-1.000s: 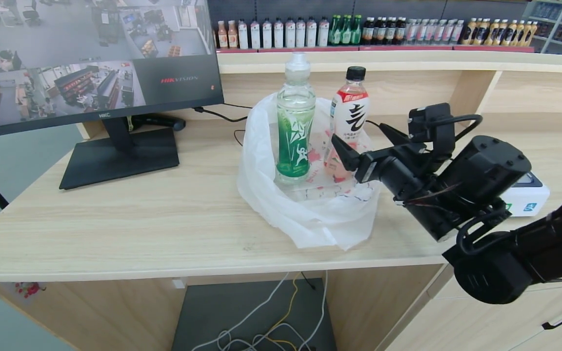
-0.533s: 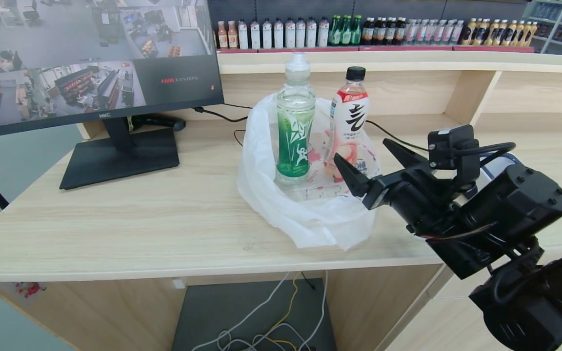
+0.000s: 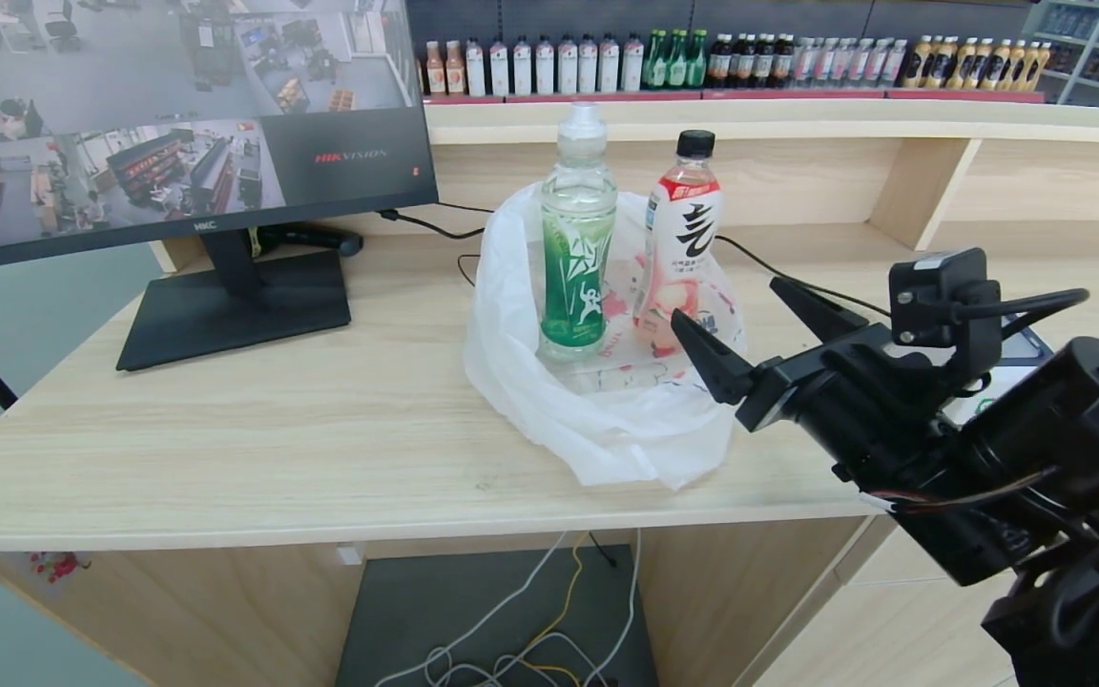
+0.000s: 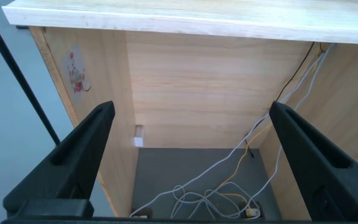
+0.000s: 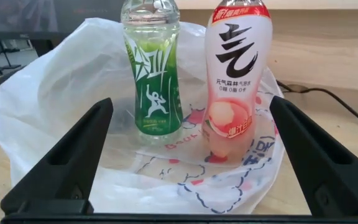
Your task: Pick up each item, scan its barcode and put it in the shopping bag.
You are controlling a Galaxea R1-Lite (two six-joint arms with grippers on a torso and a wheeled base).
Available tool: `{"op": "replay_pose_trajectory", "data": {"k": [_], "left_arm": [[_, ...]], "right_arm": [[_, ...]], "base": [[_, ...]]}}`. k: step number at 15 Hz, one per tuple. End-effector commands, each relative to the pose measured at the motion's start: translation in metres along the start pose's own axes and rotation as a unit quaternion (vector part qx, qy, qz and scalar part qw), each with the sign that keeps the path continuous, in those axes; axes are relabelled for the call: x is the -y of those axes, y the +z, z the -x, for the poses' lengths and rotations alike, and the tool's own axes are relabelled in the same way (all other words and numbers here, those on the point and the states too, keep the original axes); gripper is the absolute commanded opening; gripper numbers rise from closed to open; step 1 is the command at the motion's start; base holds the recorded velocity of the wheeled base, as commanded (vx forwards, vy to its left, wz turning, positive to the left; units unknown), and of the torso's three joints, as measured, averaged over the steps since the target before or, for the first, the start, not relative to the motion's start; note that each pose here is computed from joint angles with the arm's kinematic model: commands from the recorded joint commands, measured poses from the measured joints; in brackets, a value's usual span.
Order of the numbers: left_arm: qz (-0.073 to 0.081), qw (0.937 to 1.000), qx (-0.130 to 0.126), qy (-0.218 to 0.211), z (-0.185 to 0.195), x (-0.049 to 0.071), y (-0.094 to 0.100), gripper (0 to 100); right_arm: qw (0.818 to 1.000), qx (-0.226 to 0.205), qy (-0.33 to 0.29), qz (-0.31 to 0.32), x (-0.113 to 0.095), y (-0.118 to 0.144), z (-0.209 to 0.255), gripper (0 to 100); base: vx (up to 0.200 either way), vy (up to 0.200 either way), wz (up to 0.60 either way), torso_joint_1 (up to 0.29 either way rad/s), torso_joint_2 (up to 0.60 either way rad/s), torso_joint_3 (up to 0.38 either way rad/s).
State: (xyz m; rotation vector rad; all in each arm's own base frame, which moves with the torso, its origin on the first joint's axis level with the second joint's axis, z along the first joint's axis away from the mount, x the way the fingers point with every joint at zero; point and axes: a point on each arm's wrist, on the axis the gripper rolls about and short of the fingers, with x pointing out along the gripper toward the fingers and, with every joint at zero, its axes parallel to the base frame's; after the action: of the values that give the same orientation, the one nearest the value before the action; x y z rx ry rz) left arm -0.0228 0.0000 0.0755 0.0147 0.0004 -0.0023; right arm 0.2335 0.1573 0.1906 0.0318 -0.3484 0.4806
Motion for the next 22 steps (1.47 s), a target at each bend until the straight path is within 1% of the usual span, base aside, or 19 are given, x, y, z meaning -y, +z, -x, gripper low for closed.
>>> {"op": "replay_pose_trajectory", "data": {"k": [1,3,7,8,11,14,18,20,22], "left_arm": [[0.000,1.0000,0.000,0.000,0.000,0.000,0.000,100],[0.001,1.0000,0.000,0.000,0.000,0.000,0.000,100],[0.002,1.0000,0.000,0.000,0.000,0.000,0.000,100],[0.000,1.0000,0.000,0.000,0.000,0.000,0.000,100],[-0.003,1.0000,0.000,0.000,0.000,0.000,0.000,100],[0.001,1.0000,0.000,0.000,0.000,0.000,0.000,100],[0.003,1.0000,0.000,0.000,0.000,0.000,0.000,100],[0.005,1.0000,0.000,0.000,0.000,0.000,0.000,100],[0.006,1.0000,0.000,0.000,0.000,0.000,0.000,100]], "right_arm": [[1.000,0.013,0.001,-0.003,0.001,0.011,0.008,100],[1.000,0.017,0.000,-0.004,0.001,0.013,0.007,100],[1.000,0.020,0.000,-0.005,0.002,0.015,0.007,100],[1.000,0.022,0.000,-0.005,0.002,0.016,0.008,100],[1.000,0.027,-0.001,-0.005,0.002,0.018,0.006,100],[1.000,0.026,-0.001,-0.005,0.001,0.017,0.005,100],[1.000,0.027,-0.001,-0.005,0.002,0.018,0.006,100],[0.999,0.036,-0.002,-0.005,0.002,0.022,0.005,100],[0.999,0.054,-0.005,-0.009,0.004,0.030,0.001,100]], "base": [[0.000,0.000,0.00,0.000,0.00,0.000],[0.000,0.000,0.00,0.000,0.00,0.000],[-0.200,0.000,0.00,0.002,0.00,0.005],[-0.200,0.000,0.00,0.007,0.00,-0.002],[0.000,0.000,0.00,0.000,0.00,0.000],[0.000,0.000,0.00,0.000,0.00,0.000],[0.000,-0.200,0.00,0.010,0.01,0.001],[0.000,-0.200,0.00,-0.005,0.01,0.007],[0.000,-0.200,0.00,0.017,0.00,-0.005]]}}
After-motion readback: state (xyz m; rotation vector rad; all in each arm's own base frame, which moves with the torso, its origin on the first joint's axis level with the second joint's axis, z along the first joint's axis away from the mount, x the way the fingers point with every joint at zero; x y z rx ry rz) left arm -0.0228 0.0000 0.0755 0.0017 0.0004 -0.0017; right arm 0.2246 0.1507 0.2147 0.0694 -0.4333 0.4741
